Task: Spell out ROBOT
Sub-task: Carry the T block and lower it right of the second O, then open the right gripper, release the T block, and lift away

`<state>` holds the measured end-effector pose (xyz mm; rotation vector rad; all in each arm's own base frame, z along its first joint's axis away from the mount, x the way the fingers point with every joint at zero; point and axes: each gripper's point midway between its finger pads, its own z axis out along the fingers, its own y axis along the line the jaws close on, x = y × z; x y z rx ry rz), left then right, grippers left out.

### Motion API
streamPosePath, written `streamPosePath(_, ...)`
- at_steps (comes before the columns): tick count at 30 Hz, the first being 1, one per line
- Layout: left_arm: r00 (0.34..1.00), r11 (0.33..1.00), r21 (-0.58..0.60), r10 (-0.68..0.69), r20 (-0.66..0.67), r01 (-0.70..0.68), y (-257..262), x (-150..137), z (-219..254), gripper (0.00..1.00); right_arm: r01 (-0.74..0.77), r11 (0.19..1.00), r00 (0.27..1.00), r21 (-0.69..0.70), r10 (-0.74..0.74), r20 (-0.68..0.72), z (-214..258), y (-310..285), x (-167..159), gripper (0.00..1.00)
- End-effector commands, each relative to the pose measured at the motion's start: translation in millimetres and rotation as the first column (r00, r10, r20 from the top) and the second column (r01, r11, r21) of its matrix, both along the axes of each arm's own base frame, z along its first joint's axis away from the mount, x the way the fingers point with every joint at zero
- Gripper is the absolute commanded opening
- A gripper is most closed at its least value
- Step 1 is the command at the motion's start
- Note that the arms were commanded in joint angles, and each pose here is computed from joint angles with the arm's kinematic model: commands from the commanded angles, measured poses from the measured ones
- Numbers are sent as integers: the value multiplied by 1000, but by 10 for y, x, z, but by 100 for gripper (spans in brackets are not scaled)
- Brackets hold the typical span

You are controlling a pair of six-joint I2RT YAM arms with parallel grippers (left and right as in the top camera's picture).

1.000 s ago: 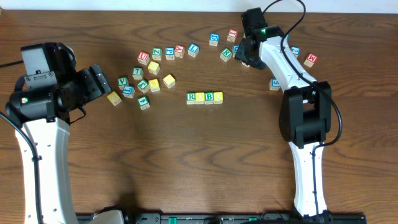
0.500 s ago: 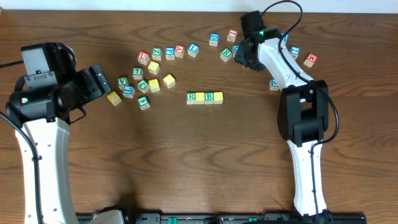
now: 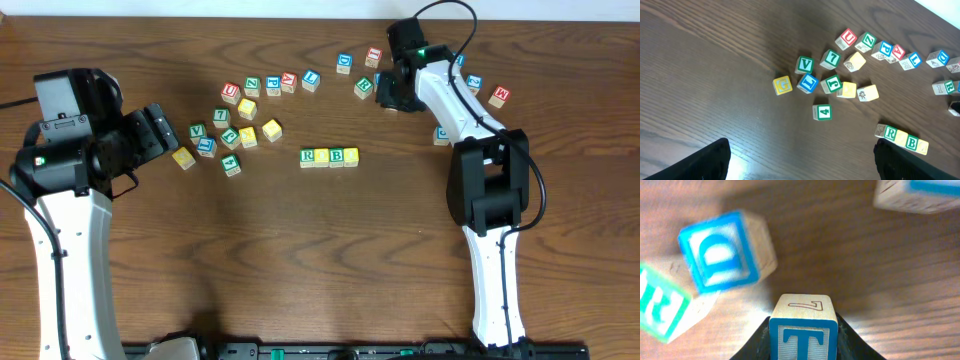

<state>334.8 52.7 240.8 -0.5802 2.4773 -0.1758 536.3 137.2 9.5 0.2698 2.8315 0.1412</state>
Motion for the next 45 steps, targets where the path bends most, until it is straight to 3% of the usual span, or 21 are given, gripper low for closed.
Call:
streamPosePath(1, 1000, 1000, 0, 19, -5, -19, 30, 5, -3, 90, -148, 985, 986, 87, 153, -63, -46, 210, -184, 27)
streamPosePath(6, 1000, 1000, 0, 19, -5, -19, 30, 5, -3, 90, -224, 963, 951, 148, 249, -181, -60, 284, -532, 27)
streamPosePath(17, 1000, 1000, 0, 19, -5, -19, 30, 5, -3, 91, -275, 952, 872, 137, 307, -381, -71, 318, -1104, 31)
streamPosePath(30, 1000, 1000, 0, 19, -5, -19, 30, 5, -3, 91, -288, 948, 837, 132, 317, -447, -50, 357, -1309, 31)
streamPosePath(35, 1000, 1000, 0, 19, -5, -19, 30, 5, -3, 90, -314, 938, 813, 146, 345, -470, -14, 343, -1393, 40)
streamPosePath(45, 1000, 1000, 0, 19, -5, -19, 30, 5, -3, 90, -335, 930, 858, 153, 368, -360, 444, 390, -1287, 41)
